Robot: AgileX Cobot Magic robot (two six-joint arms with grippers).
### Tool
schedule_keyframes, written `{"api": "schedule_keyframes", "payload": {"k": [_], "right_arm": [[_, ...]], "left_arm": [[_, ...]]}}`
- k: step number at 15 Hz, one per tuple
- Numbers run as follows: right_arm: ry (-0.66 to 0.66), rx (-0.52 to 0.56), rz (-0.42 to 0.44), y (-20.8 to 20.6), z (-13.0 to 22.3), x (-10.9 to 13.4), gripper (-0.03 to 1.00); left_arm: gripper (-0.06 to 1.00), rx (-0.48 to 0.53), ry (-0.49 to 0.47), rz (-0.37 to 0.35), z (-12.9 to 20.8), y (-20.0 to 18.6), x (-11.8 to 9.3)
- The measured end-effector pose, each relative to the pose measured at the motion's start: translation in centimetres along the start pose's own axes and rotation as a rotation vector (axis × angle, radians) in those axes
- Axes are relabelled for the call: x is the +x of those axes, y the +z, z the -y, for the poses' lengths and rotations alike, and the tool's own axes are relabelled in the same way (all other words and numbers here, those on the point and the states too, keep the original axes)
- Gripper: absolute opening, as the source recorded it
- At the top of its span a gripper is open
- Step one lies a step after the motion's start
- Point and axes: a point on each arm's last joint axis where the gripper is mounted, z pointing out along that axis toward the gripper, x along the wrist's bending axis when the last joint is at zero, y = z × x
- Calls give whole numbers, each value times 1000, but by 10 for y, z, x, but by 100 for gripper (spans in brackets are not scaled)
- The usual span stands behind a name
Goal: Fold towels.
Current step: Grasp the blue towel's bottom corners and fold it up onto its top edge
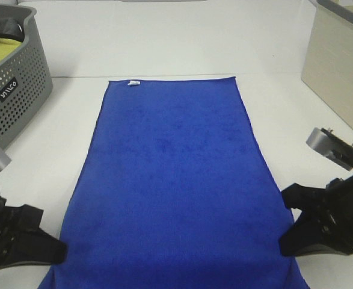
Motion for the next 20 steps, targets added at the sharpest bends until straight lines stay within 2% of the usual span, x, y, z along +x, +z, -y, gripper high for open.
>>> {"api": "schedule_keyframes", "payload": {"k": [2, 4, 6, 8, 11, 15, 20], "right_arm": [[-10, -7, -26, -10, 16, 3, 0], [-35, -58, -37, -21, 19, 8, 0], [-75, -92, -30, -28, 11, 14, 0], [-104, -134, -17, -35, -10, 22, 0], [-150, -177, -9, -39, -65, 40, 0], [-194, -201, -4, -23, -152, 56, 0], [-236, -273, 41, 1, -254, 67, 0]], "left_arm": [[1, -11, 6, 24, 16, -9, -4], [1, -53, -9, 39, 18, -17, -9], [1, -101, -6, 49, 7, -22, -16], [1, -172, -14, 35, -19, -26, -23], [1, -215, 3, 36, -69, -22, -35], [1, -240, 26, 24, -143, 0, -40], [1, -351, 42, -24, -225, 30, -33]]}}
